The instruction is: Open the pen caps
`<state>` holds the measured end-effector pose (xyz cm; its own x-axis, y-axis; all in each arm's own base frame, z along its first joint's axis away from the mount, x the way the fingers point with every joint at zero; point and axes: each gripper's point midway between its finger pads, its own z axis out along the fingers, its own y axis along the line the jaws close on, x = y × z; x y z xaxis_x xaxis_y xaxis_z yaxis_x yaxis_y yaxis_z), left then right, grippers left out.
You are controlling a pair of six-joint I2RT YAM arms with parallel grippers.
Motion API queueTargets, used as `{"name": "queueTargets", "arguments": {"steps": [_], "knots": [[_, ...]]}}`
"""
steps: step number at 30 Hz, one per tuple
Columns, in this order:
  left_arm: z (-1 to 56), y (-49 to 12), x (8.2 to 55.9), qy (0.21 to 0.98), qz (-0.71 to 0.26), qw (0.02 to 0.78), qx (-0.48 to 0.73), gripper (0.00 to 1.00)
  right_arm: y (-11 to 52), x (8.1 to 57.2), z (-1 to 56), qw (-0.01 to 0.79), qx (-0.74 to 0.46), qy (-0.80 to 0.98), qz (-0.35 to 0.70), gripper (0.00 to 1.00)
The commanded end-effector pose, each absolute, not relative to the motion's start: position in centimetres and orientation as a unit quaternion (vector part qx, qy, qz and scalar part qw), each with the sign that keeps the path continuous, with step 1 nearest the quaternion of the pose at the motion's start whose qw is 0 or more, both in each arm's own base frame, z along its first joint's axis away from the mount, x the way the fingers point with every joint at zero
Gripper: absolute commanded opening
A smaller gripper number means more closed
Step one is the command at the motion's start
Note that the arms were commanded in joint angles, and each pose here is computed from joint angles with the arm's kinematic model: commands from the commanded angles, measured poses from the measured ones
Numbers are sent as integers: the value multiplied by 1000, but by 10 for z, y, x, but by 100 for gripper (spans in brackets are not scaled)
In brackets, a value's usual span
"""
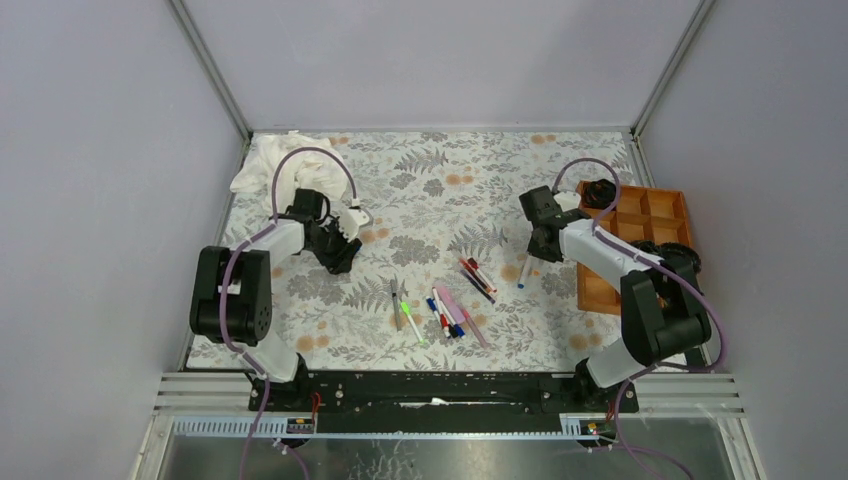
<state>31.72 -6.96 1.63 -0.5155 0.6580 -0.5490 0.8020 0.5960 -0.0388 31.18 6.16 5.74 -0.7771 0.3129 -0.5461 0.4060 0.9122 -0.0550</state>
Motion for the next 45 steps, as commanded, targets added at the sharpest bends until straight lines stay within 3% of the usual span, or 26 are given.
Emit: {"name": "queueTargets", "arguments": {"steps": [1,6,9,14,22,32,35,39,45], "knots": [[43,-82,318,841,-171,272,435,62,43,311,42,268,204,932,-130,6],[83,-94,319,825,-202,297,436,79,41,313,26,250,203,937,-132,8],[114,-98,321,819,-227,313,424,98,42,314,20,243,198,940,-133,12],[169,-105,326,806,-270,338,405,98,45,318,12,233,188,946,-126,23],[224,-84,348,821,-257,385,335,98,54,320,9,230,179,951,-101,42],[255,-57,359,831,-185,447,277,99,69,343,63,282,177,942,-50,41],[257,-48,360,837,-159,454,262,99,84,347,90,308,161,937,-22,46],[252,-46,358,842,-156,449,255,98,135,334,123,342,81,936,13,56],[224,-50,346,854,-180,416,255,99,233,272,116,302,-63,943,124,50]]}}
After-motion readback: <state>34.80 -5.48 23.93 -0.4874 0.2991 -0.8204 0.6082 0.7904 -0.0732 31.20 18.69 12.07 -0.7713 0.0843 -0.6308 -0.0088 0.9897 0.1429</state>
